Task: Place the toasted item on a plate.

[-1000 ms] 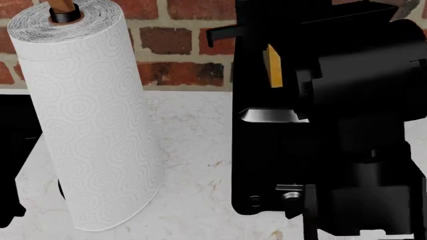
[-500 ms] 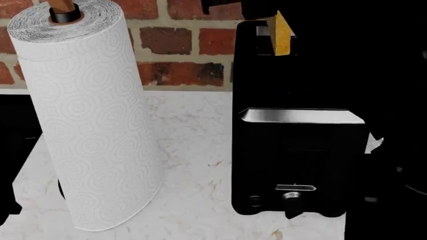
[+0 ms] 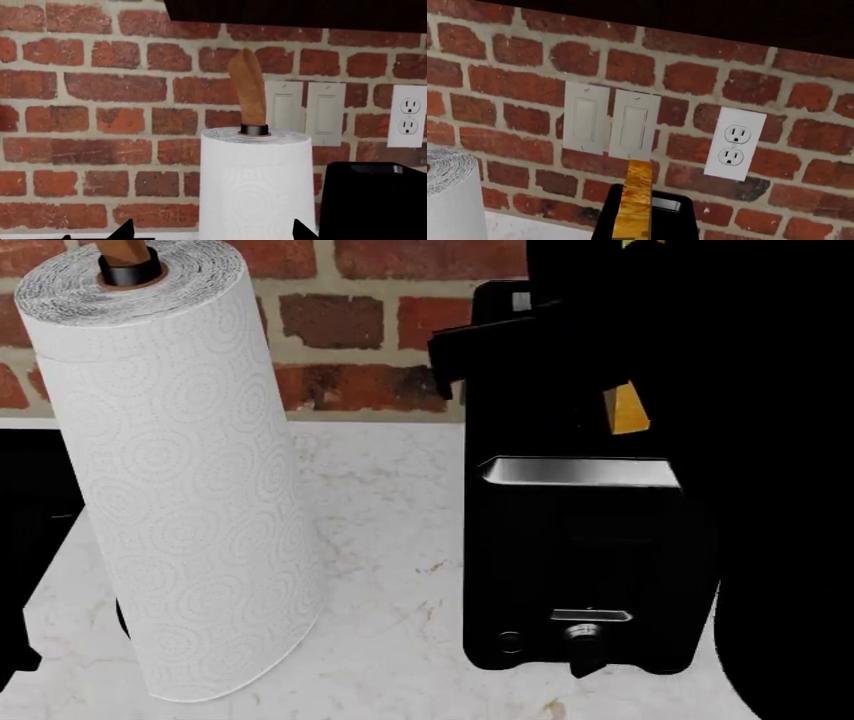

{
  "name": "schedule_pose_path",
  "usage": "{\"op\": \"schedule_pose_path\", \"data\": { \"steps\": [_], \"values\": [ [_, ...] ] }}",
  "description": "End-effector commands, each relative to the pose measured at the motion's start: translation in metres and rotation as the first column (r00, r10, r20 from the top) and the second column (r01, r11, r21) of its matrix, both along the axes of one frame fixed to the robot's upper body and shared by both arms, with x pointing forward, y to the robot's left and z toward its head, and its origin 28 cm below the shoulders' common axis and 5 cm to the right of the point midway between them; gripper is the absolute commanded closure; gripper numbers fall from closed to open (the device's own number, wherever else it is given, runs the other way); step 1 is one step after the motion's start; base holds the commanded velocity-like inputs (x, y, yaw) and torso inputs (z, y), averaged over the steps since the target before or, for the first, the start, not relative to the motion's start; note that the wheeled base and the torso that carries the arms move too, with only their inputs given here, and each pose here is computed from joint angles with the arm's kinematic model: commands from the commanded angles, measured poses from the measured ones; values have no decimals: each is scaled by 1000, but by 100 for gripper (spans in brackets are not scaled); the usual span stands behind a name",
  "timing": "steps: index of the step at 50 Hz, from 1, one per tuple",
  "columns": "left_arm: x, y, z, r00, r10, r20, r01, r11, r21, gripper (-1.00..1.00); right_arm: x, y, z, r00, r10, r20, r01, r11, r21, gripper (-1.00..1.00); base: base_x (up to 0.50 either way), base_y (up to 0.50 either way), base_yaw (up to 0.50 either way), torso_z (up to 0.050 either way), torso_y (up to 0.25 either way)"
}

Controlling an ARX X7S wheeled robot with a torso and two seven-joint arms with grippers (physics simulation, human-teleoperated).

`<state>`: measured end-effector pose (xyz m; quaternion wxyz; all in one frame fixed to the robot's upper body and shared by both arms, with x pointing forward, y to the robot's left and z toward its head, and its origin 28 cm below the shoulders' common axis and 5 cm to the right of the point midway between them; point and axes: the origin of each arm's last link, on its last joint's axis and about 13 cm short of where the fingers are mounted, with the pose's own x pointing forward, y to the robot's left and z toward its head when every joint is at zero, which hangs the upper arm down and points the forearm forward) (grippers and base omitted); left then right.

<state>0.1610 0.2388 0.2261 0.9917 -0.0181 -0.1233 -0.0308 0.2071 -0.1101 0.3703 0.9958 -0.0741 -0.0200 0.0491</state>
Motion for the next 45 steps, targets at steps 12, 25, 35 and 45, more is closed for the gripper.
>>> {"op": "schedule_pose_path", "data": {
  "steps": [12,25,35,45],
  "values": [
    [3,-3,9,999,-15,39,15,1000,12,-100,-81,5,-32,1000,-23,-6,23,1000,-10,100,0,0,0,0,0],
    [5,-9,14,998,-39,51,39,999,8,-100,-124,9,-32,999,-33,23,34,999,-28,100,0,0,0,0,0],
    [5,-13,17,997,-55,62,55,998,6,-100,-150,-2,-20,996,-64,61,66,998,-25,100,0,0,0,0,0],
    [5,-13,17,996,-55,66,55,998,-1,-100,-168,-14,-21,998,-60,17,60,998,-11,100,0,0,0,0,0]
  ]
}}
